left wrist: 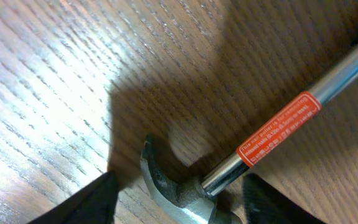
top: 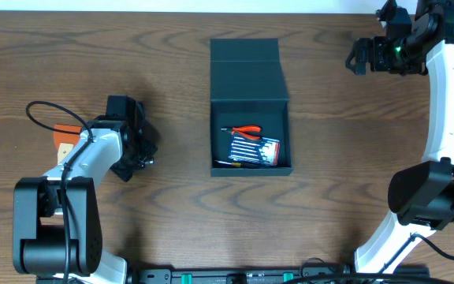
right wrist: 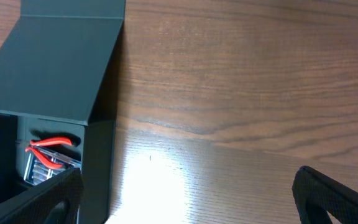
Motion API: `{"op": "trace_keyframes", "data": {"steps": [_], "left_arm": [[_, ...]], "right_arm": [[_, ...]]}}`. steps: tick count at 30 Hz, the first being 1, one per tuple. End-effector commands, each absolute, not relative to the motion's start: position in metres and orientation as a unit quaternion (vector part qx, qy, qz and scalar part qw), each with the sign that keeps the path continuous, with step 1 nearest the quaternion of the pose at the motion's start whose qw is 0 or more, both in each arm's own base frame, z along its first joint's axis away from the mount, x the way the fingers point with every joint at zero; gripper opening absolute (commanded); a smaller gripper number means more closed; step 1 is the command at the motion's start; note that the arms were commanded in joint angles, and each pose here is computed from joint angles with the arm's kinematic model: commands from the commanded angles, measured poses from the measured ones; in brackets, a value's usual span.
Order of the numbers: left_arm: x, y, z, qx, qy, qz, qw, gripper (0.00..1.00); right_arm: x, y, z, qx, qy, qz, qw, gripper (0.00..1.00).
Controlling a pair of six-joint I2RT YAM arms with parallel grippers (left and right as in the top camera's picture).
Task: Pack container
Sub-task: 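Lower the left gripper onto the red-handled hammer and close it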
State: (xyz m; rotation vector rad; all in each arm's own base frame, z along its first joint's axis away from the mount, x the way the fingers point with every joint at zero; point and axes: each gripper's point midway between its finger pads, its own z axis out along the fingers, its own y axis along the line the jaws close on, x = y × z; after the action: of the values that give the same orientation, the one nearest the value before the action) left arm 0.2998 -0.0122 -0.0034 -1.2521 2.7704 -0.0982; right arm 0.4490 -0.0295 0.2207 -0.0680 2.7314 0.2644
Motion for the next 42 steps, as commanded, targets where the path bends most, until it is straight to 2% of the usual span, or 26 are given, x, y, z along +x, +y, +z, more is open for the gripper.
{"op": "trace_keyframes", "data": {"steps": [1, 5, 12, 17, 27, 31, 34, 36, 42], "left_arm": [[0.2916, -0.0137, -0.0175, -0.416, 0.909, -0.030, 0.026, 0.54], [0.2920, -0.0137, -0.0175, -0.416, 0.909, -0.031, 0.026, 0.38], [0.2924, -0.0136, -0.0175, -0.416, 0.909, -0.031, 0.027, 0.37], [0.2951, -0.0137, -0.0172, -0.415, 0.909, -0.033, 0.032, 0.24], [0.2970, -0.0136, -0.0171, -0.415, 0.908, -0.034, 0.036, 0.22], [0.2972, -0.0098, -0.0171, -0.415, 0.908, -0.025, 0.041, 0.11], [0.2972, -0.0097, -0.0171, -0.415, 0.908, -0.024, 0.041, 0.11], [0.2972, -0.0093, -0.0171, -0.415, 0.908, -0.023, 0.041, 0.06], [0.2975, -0.0093, -0.0164, -0.398, 0.916, -0.023, 0.043, 0.06]], "right_arm": [[0.4484, -0.0242, 0.2242, -0.033, 0.974, 0.100, 0.201, 0.99], [0.4479, -0.0240, 0.2240, -0.033, 0.974, 0.101, 0.200, 0.99], [0.4478, -0.0240, 0.2240, -0.033, 0.974, 0.101, 0.199, 0.99], [0.4477, -0.0240, 0.2240, -0.033, 0.974, 0.101, 0.199, 0.99], [0.4469, -0.0239, 0.2236, -0.033, 0.975, 0.101, 0.197, 0.99], [0.4468, -0.0239, 0.2236, -0.033, 0.975, 0.101, 0.197, 0.99], [0.4463, -0.0238, 0.2234, -0.033, 0.975, 0.101, 0.196, 0.99], [0.4460, -0.0237, 0.2233, -0.032, 0.975, 0.102, 0.196, 0.99], [0.4455, -0.0237, 0.2231, -0.032, 0.975, 0.102, 0.195, 0.99]]}}
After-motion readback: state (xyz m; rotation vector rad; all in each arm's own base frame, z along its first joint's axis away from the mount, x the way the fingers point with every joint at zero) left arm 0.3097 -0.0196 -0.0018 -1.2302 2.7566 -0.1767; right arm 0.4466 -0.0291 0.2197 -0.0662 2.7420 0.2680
